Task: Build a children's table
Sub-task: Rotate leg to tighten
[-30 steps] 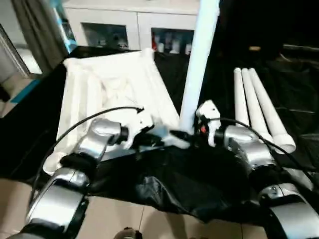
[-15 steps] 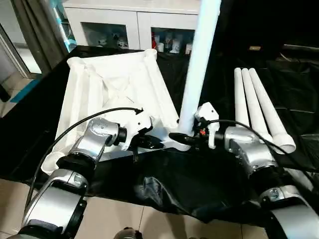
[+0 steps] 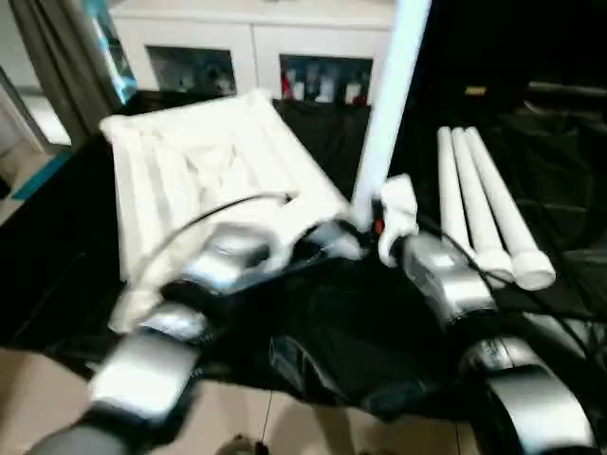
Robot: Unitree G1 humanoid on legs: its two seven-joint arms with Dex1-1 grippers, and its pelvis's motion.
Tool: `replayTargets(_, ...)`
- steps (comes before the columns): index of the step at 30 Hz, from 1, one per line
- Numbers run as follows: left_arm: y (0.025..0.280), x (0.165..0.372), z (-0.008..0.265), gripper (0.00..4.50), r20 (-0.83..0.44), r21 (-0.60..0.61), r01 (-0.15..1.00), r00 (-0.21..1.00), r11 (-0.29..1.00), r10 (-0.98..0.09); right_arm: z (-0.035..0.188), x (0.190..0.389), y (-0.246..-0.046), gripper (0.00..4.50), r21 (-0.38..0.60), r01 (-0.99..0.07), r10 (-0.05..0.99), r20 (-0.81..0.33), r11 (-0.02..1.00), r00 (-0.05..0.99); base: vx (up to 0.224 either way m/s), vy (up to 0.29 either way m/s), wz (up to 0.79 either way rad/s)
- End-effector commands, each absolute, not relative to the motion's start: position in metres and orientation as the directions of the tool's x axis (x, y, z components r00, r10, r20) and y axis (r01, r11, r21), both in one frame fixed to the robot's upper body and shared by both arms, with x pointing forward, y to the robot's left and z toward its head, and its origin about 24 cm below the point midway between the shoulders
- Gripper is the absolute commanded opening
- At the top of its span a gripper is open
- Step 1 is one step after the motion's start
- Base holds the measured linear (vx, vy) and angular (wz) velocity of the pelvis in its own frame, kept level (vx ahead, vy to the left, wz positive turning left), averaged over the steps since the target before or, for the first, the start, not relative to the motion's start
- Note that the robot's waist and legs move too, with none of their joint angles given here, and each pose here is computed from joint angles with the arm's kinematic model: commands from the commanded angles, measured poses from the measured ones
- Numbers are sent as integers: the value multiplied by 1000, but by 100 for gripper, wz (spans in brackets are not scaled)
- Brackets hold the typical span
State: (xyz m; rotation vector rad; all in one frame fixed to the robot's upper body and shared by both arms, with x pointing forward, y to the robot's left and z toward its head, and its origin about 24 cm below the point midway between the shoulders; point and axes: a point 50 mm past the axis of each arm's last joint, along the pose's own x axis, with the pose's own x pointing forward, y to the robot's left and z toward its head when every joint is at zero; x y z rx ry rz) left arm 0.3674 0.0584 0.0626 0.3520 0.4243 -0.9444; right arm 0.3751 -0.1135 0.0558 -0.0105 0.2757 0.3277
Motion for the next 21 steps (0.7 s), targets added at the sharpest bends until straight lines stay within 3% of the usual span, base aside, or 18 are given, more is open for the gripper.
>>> replayTargets(1,64,382,82,0,-439,172,745,644,645,-627,38,369,-105,268,42,-302,297,-352,952,888,0,0,0)
replayTargets(3,61,380,81,0,-436,175,761,629,625,-643,42,370,-100,268,42,-322,318,-323,946,891,0,0,0)
replayTargets(6,60,378,77,0,-444,165,771,615,615,-652,46,371,-98,338,65,-331,335,-286,941,898,0,0,0)
replayTargets(9,61,377,75,0,-450,161,770,614,617,-649,49,372,-101,348,70,-324,331,-265,944,906,0,0,0)
replayTargets(15,68,381,74,0,-469,159,727,651,668,-597,64,370,-129,348,33,-283,285,-134,959,949,0,0,0)
replayTargets(17,68,382,74,0,-466,145,709,664,690,-585,67,361,-146,348,14,-259,259,-91,966,962,0,0,0)
replayTargets(20,60,382,77,0,-427,124,719,661,684,-617,66,354,-156,348,2,-237,236,-84,971,968,0,0,0)
replayTargets(21,55,381,79,28,-404,96,734,646,672,-648,65,351,-158,352,-1,-229,228,-85,973,970,0,0,0)
